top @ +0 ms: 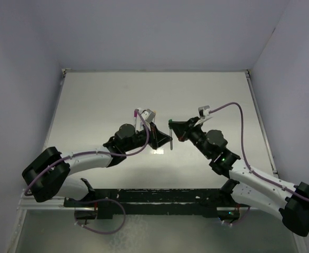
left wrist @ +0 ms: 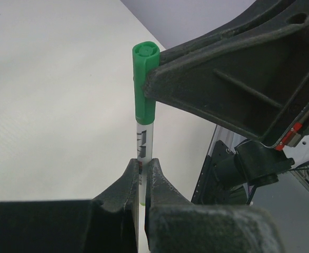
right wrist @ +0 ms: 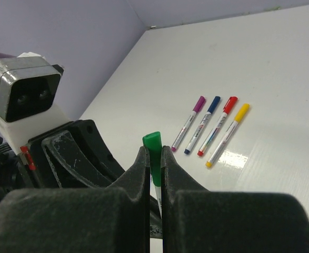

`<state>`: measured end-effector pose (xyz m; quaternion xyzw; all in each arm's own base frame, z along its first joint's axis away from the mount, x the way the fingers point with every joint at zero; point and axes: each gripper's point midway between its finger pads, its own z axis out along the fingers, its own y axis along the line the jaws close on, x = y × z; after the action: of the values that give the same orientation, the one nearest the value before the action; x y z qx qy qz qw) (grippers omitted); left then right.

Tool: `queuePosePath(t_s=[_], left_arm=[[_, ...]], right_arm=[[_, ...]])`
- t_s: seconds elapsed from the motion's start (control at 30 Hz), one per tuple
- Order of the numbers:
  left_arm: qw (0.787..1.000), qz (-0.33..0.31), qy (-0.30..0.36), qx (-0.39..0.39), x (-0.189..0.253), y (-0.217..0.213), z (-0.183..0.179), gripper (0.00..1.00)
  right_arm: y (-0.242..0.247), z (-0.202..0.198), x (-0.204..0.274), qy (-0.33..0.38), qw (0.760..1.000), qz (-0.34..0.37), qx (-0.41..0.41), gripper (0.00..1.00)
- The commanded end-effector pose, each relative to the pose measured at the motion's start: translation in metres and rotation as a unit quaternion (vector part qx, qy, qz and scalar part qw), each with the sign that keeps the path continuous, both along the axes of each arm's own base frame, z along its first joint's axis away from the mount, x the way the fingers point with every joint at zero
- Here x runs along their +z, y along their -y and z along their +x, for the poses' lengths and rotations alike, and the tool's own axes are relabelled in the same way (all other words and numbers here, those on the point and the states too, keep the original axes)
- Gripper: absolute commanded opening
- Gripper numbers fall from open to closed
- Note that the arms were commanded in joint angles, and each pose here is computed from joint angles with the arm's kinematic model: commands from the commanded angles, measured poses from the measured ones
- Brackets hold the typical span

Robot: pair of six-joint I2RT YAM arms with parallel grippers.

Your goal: Insert the pens into the pen caps

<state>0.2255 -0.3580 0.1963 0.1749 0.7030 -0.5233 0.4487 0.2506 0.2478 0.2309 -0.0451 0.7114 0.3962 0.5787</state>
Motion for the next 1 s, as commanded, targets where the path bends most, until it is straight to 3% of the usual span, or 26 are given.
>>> queuePosePath(t_s=[0.0,0.2,0.4,0.57,0.7,0.83,0.97], left_arm=[[0.955,-0.201,0.174,0.133,0.163,-0.046,0.047,0.00],[0.959,-0.185,0.165,0.138,0.151,-0.050,0.048,0.00],[0.974,-0.131,0.121,0.137,0.111,-0.048,0.048,0.00],[0.987,-0.032,0.038,0.153,0.046,-0.048,0.056,0.00],[0.982,0.059,-0.025,0.180,-0.002,-0.052,0.067,0.00],[0.974,0.107,-0.036,0.195,-0.016,-0.047,0.084,0.00],[0.965,0.162,-0.039,0.202,-0.028,-0.037,0.105,0.00]], right_arm=[[-0.020,-0.065,-0.104,-0.142,0.975,-0.126,0.120,0.00],[-0.019,-0.060,-0.097,-0.130,0.977,-0.128,0.106,0.00],[-0.007,-0.036,-0.067,-0.107,0.983,-0.147,0.039,0.01],[0.006,-0.017,-0.012,-0.046,0.986,-0.161,-0.008,0.22],[0.027,-0.012,0.027,-0.010,0.988,-0.144,-0.055,0.35],[0.056,-0.016,0.051,0.012,0.987,-0.119,-0.104,0.73],[0.088,-0.023,0.051,-0.005,0.982,-0.113,-0.154,0.81]])
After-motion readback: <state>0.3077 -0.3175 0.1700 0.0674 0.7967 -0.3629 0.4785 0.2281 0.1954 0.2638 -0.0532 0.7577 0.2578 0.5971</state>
